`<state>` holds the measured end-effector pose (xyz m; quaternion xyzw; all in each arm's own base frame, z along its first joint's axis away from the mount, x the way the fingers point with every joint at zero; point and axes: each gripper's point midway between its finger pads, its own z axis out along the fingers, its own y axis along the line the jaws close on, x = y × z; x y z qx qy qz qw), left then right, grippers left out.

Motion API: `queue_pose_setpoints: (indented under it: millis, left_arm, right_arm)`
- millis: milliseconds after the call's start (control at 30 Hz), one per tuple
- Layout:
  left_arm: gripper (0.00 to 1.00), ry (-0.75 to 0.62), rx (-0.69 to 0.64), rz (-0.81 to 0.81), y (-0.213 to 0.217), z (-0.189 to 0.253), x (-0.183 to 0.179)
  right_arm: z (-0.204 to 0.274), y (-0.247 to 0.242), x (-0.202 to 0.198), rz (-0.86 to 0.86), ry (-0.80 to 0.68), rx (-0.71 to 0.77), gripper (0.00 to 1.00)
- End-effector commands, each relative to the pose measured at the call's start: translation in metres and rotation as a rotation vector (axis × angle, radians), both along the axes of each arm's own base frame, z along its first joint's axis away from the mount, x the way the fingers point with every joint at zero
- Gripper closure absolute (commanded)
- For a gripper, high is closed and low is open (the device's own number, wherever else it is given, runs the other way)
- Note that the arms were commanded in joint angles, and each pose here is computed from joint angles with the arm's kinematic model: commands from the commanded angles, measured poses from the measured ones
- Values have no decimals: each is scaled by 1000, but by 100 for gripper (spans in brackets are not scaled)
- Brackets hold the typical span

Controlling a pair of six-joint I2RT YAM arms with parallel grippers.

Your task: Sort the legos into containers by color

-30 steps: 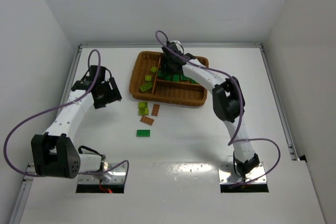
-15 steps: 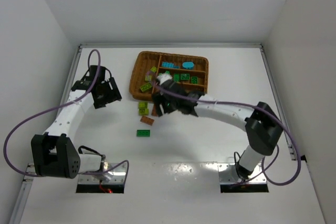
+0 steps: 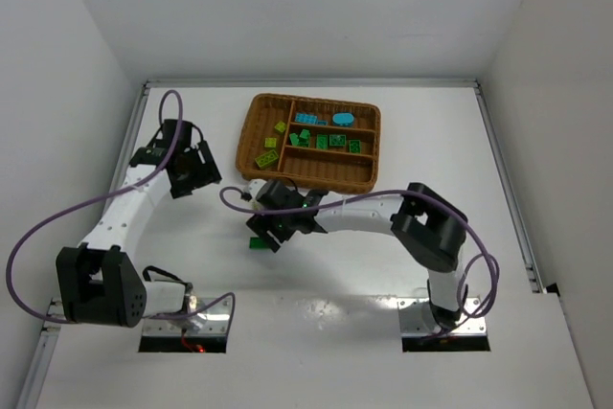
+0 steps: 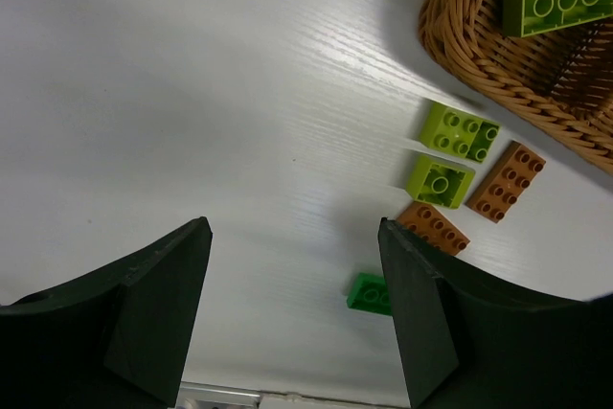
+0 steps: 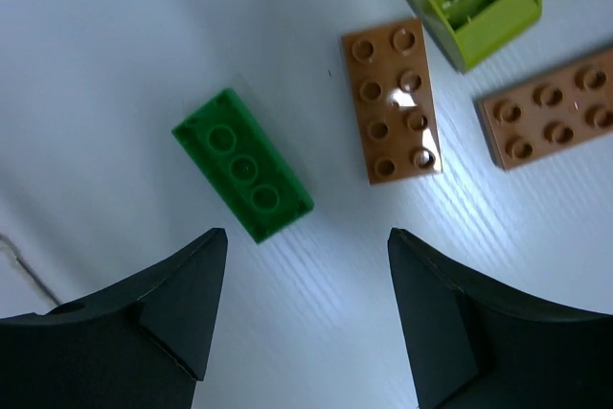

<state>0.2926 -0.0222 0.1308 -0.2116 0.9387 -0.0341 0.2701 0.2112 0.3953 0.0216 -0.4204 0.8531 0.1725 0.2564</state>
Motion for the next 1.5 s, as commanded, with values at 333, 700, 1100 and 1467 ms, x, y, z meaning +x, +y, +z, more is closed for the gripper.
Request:
queue_pose_setpoints:
  millis: [333,700,1100,1467]
  left_arm:
    - [23,-62,33,75,21,21,6]
    - [23,38,-61,208,50,3,21]
    - [23,21,-99,175,45,7,23]
    - [23,3,-98,153,44,12,22]
  right_arm:
    - [-5,51,7,110,-33,85,41]
    - [-26,37,-3,81,-52,28,52]
    - [17,33,-2,-21,-26,147,38]
    - [11,33,-20,18,39,133,29]
